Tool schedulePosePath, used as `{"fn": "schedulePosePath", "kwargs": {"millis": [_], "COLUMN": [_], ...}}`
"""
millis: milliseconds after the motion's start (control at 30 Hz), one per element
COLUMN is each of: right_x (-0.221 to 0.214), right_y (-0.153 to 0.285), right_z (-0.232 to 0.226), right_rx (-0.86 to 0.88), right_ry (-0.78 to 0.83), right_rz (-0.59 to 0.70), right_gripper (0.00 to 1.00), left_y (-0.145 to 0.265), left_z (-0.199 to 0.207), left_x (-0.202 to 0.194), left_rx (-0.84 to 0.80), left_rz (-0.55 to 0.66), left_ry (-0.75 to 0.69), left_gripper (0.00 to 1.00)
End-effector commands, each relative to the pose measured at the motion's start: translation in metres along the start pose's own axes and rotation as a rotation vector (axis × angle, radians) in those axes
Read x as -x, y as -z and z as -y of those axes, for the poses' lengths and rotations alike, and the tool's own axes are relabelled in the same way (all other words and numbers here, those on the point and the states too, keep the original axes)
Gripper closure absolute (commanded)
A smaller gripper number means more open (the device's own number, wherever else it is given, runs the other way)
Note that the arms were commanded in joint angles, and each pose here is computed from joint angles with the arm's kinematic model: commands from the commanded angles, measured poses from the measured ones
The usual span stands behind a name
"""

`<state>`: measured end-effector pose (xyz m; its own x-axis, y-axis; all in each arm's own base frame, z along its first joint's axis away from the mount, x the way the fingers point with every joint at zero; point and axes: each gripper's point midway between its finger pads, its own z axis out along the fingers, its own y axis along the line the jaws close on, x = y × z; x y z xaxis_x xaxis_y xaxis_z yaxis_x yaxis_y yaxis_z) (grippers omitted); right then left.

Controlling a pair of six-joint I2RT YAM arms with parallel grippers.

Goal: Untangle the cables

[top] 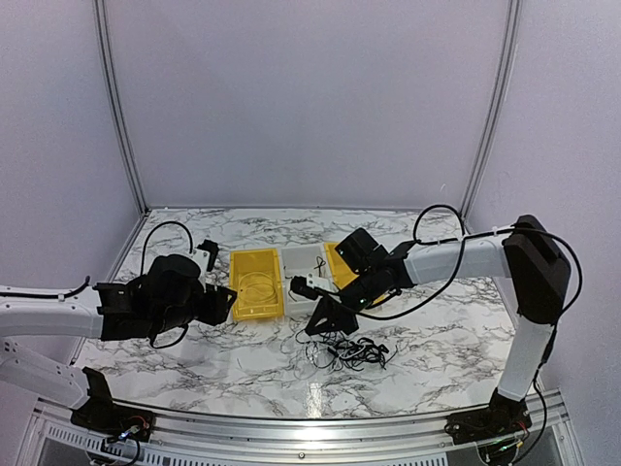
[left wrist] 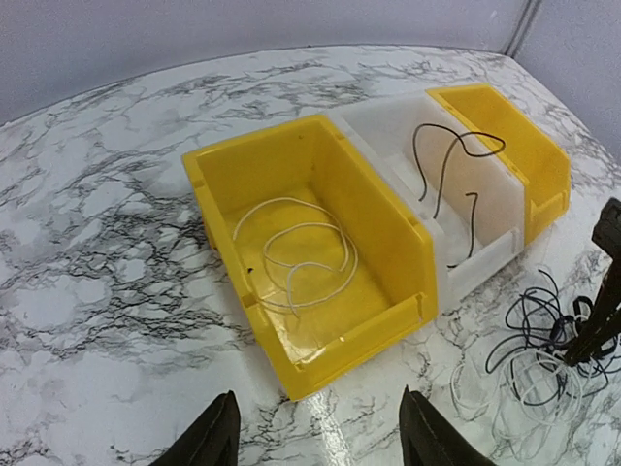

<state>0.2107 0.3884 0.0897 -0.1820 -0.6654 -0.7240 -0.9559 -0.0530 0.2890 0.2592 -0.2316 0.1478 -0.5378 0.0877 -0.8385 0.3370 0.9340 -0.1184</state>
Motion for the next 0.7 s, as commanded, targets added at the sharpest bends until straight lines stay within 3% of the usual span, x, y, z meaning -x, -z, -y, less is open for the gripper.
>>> {"fn": "schedulePosePath", "kwargs": {"millis": [0,67,167,533,667], "right_x": [0.046,0.060,0.078,0.120,0.141], "right_y": [0.031,0.046,0.065,0.104,0.125], "right_z": [-0.018,-0.029,-0.046,-0.078,-0.096], "right_rx": [-0.017,-0.021,-0.010,0.046,0.069], "right_ry": [0.095,0.128,0.166,0.206,0.258], "right_rz": [0.076,0.103,0.150,0.209,0.246], "right_gripper": [1.00,1.00,1.00,1.00,1.00], "left_y": [0.000,0.008,0.014,0.006,-0.010], "left_z": [0.053,0.083,0.111,0.209,0.233], "left_x": [-0.003,-0.011,-0.020,0.001,-0.006], "left_rx": [-0.229,-0.380,-0.480,-0.604,-0.643], "left_rz": [0.008,0.034,0.066,0.196,0.204], "left_ry": [-0.118,-0.172,-0.218,-0.288,-0.276], "left_gripper": [0.41,0.39,0.39,0.35,0.39]}}
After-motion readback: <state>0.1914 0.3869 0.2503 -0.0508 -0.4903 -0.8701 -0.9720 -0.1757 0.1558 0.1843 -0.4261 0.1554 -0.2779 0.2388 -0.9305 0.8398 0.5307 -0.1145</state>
